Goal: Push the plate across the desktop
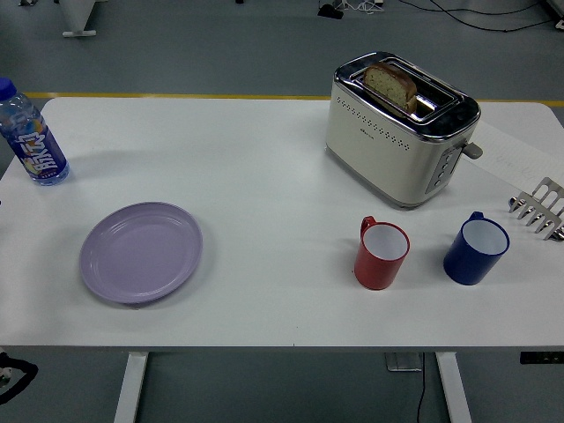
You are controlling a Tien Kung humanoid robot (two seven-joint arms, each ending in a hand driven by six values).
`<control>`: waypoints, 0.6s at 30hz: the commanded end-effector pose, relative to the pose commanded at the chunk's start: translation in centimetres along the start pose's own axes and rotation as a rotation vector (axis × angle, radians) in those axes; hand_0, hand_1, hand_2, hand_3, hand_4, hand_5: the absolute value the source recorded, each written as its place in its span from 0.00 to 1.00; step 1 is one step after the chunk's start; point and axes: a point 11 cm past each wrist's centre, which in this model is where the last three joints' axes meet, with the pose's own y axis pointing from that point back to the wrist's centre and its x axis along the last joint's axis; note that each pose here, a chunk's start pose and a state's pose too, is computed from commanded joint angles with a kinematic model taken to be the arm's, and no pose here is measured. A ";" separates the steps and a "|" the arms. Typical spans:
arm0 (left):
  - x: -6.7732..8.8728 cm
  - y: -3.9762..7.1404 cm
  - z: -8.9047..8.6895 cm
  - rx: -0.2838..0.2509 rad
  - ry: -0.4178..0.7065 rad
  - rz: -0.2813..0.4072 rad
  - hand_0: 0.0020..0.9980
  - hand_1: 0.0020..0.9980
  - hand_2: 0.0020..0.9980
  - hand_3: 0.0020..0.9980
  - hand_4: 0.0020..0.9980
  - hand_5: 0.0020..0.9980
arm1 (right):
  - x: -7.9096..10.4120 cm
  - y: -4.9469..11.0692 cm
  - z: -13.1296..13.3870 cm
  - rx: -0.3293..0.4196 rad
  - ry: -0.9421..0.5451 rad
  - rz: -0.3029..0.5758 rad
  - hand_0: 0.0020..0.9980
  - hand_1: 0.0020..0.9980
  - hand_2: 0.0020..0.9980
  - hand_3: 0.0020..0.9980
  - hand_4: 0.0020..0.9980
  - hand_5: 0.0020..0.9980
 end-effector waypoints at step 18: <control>-3.5 1.5 -2.8 0.047 0.038 -0.047 0.85 0.86 0.90 0.79 0.53 1.00 | 0.1 0.1 -0.3 0.008 0.005 0.002 0.56 0.55 0.68 0.59 0.28 0.30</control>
